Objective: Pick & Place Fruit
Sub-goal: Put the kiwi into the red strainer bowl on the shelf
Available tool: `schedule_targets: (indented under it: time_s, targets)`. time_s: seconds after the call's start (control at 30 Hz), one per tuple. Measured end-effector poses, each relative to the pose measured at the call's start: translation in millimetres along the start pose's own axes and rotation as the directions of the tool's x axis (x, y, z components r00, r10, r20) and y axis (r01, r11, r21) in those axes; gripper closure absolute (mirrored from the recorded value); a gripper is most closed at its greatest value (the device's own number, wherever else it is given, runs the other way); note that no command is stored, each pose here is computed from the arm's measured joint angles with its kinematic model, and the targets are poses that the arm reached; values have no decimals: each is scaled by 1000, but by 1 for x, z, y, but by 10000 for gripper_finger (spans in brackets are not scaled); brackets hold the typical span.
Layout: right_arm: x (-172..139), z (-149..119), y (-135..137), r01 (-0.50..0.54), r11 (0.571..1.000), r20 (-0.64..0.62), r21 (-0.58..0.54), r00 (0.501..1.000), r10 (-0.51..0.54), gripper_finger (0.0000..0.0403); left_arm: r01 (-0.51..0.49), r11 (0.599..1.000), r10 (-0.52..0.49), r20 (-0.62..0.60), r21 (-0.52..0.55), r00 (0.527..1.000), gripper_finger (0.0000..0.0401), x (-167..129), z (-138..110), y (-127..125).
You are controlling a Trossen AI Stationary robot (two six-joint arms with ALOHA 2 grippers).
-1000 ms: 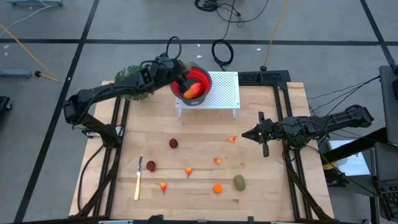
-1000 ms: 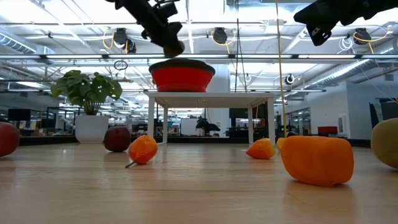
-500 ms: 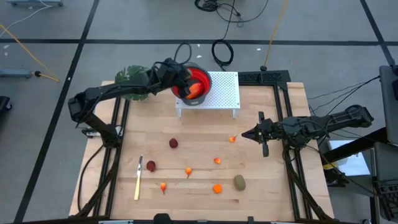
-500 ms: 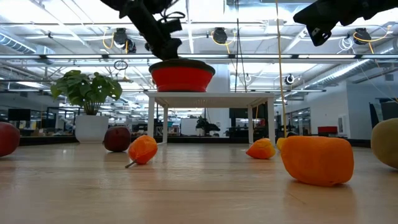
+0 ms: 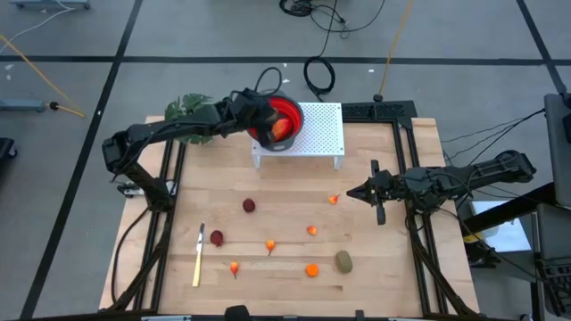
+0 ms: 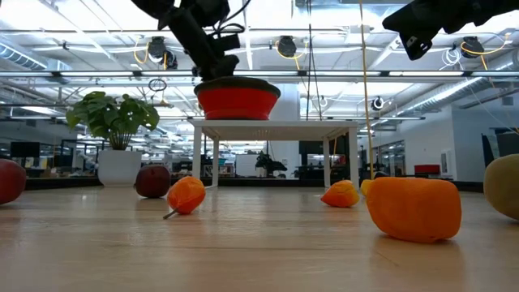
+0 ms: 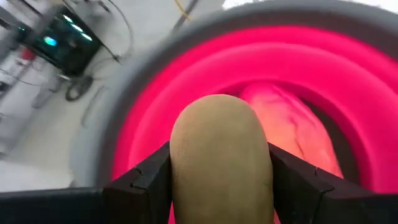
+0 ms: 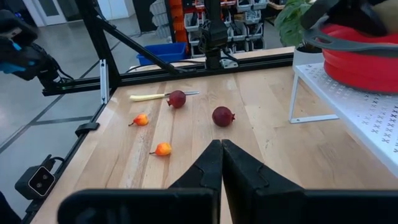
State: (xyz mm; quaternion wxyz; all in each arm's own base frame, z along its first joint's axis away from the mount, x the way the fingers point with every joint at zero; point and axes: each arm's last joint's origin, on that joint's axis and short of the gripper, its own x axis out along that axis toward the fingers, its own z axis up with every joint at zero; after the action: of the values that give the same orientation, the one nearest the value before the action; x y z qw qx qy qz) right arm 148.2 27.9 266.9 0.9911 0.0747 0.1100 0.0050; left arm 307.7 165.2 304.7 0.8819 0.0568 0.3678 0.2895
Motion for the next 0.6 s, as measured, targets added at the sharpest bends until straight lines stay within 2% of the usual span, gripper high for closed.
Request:
schedule_targets:
  time_s: [0.27,0.6]
  targets:
    - [0,0,0,0,1000,0,0,1000,0,399,-24,999,24,9,-24,1000,192,-1,1,3]
    - [0,0,0,0,1000,0,0,1000,0,399,3,1000,-3,19,-21,1000,191,-1,2,2]
